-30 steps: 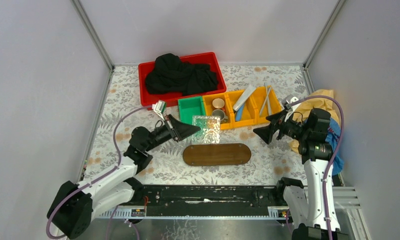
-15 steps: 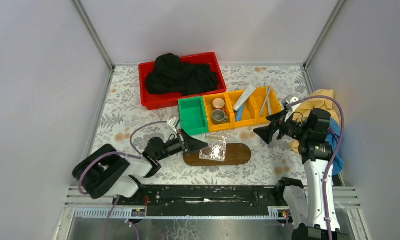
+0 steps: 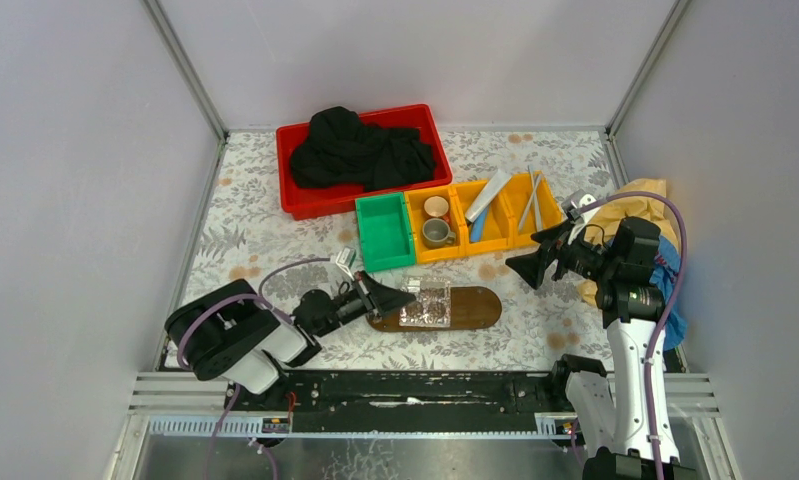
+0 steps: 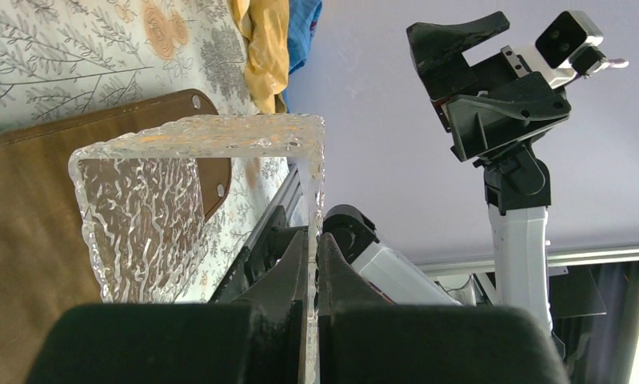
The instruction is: Prepare toiletry sets of a toothbrush and toothpaste on the tray
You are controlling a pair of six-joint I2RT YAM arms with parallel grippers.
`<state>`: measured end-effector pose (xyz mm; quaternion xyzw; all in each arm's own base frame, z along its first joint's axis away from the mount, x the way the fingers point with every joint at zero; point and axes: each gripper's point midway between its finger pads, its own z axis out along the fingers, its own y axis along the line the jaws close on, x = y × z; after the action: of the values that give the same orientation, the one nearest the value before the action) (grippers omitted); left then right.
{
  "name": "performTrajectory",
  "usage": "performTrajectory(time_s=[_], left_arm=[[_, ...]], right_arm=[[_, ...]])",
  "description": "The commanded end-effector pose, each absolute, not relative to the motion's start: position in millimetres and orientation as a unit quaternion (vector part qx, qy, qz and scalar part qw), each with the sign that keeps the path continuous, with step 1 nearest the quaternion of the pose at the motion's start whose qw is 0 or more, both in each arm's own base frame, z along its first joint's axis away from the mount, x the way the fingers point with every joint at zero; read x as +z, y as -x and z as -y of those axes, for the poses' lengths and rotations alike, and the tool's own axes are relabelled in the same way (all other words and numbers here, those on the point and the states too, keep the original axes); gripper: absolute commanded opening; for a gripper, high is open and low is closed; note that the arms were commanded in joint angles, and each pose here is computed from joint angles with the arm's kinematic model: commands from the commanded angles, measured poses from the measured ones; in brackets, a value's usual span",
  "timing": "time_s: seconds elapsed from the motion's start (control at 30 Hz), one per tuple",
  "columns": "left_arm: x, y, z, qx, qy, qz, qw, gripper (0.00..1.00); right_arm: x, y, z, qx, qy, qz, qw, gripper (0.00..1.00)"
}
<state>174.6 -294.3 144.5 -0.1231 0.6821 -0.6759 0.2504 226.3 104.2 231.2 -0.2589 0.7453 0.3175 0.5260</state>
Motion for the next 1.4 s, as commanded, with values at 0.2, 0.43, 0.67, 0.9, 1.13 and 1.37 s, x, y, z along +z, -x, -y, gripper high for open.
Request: performTrajectory(time_s=[0.2,0.43,0.67,0.9,1.13,1.37], left_arm=[[172,-182,301,-0.701,0.152,-0.635,0.288,0.00],[158,-180,313,-0.698,0.160,-0.650,0.256,0.00],[153,-181,317,-0.697,0.168,-0.654,0.242,0.00],[140,-183,312,-0.682,0.192,-0.664,0.237,0.00],[135,-189,310,-0.675,0.209,-0.665,0.241,0.01],[129,-190,319,-0.677,0.211,-0.670,0.220,0.01]], right_arm=[[235,-227,-103,0.306,0.270,-0.737,0.539,0.99],[235,-227,-103,0.305,0.271,-0.736,0.540,0.99],[236,-226,-103,0.304,0.272,-0.735,0.541,0.99],[236,-226,-103,0.304,0.272,-0.735,0.541,0.99],[237,-226,-103,0.302,0.274,-0.734,0.543,0.99],[237,-226,-103,0.300,0.275,-0.734,0.544,0.99]])
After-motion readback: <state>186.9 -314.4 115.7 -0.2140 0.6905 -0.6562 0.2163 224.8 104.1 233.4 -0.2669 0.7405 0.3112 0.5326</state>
